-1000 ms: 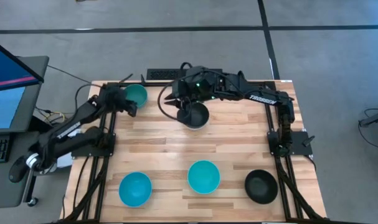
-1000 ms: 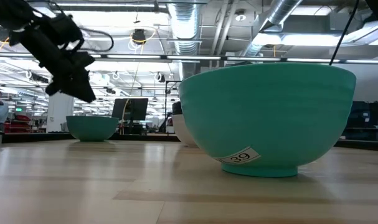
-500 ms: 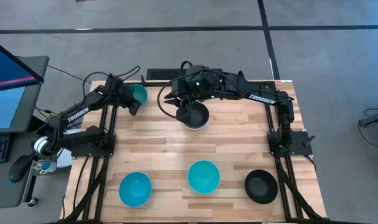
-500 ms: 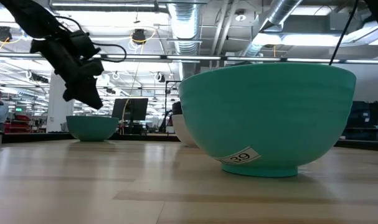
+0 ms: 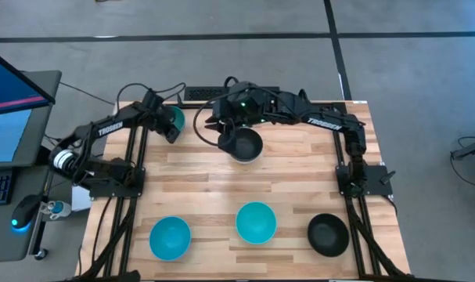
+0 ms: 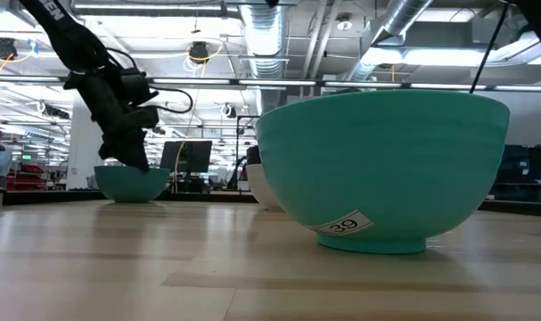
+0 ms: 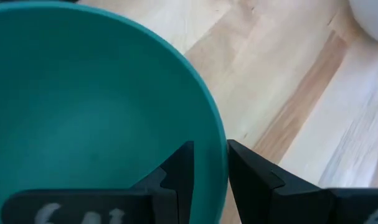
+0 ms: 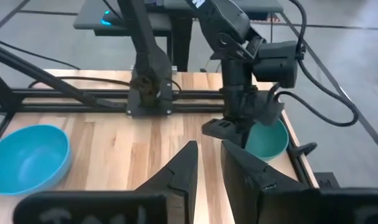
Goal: Nest bowls inside each other
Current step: Stack the green bowl on the black bowl
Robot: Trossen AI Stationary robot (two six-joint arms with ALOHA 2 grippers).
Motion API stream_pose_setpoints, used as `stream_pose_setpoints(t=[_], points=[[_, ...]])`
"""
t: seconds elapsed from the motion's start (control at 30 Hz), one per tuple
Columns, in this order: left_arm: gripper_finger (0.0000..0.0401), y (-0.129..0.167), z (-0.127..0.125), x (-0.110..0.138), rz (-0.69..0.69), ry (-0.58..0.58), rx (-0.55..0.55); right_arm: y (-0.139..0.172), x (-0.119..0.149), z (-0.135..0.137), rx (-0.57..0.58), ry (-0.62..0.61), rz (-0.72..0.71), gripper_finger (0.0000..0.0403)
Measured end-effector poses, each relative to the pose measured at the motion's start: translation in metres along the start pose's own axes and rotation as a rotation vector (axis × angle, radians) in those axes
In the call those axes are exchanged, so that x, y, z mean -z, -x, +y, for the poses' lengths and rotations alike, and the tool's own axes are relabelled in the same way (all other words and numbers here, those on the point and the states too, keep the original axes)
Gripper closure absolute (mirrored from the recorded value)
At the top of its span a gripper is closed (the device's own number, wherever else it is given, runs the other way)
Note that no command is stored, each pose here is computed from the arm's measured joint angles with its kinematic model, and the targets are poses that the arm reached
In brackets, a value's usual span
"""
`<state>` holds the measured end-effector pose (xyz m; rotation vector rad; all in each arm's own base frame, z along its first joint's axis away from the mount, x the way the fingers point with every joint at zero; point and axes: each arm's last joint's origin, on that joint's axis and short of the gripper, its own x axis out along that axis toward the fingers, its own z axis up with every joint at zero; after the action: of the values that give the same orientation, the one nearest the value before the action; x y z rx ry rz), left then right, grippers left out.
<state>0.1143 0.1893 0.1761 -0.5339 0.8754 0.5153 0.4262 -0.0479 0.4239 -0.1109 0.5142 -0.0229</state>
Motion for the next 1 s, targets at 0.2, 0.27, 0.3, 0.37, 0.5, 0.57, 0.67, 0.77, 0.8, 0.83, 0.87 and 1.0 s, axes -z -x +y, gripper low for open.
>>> stream_pose_setpoints(t=[0.2, 0.27, 0.3, 0.37, 0.5, 0.57, 0.67, 0.77, 0.8, 0.83, 0.87, 1.0], points=[[0.0321, -0.003, 0.001, 0.001, 0.017, 0.004, 0.004, 0.000, -0.002, -0.008, 0.020, -0.007, -0.030, 0.0310], [0.0336, -0.003, 0.001, 0.001, 0.016, -0.006, 0.004, 0.000, -0.001, -0.011, 0.026, -0.010, -0.029, 0.0310], [0.0349, -0.003, 0.001, 0.001, 0.016, -0.008, 0.004, 0.000, -0.001, -0.012, 0.028, -0.011, -0.029, 0.0310], [0.0380, -0.003, 0.001, 0.001, 0.013, -0.021, 0.003, 0.000, -0.001, -0.014, 0.034, -0.014, -0.028, 0.0310], [0.0389, -0.003, 0.001, 0.000, 0.010, -0.028, -0.006, 0.000, -0.001, -0.014, 0.034, -0.015, -0.028, 0.0310], [0.0393, -0.003, 0.001, 0.000, 0.009, -0.022, -0.005, 0.000, -0.001, -0.014, 0.032, -0.014, -0.027, 0.0310], [0.0396, -0.001, -0.003, -0.001, 0.000, -0.021, -0.010, 0.000, 0.001, -0.014, 0.030, -0.015, -0.015, 0.0310], [0.0399, 0.005, -0.012, -0.004, -0.030, -0.051, -0.004, 0.000, 0.005, -0.014, 0.024, -0.019, 0.030, 0.0310], [0.0400, 0.008, -0.015, -0.005, -0.041, -0.059, 0.001, 0.000, 0.007, -0.013, 0.021, -0.019, 0.046, 0.0310], [0.0400, 0.010, -0.019, -0.005, -0.049, -0.062, 0.005, 0.000, 0.008, -0.013, 0.019, -0.020, 0.062, 0.0310], [0.0401, 0.013, -0.023, -0.005, -0.058, -0.061, 0.010, 0.000, 0.010, -0.013, 0.016, -0.022, 0.078, 0.0310], [0.0401, 0.028, -0.040, -0.006, -0.124, -0.063, 0.032, 0.001, 0.012, -0.013, 0.009, -0.024, 0.099, 0.0310]])
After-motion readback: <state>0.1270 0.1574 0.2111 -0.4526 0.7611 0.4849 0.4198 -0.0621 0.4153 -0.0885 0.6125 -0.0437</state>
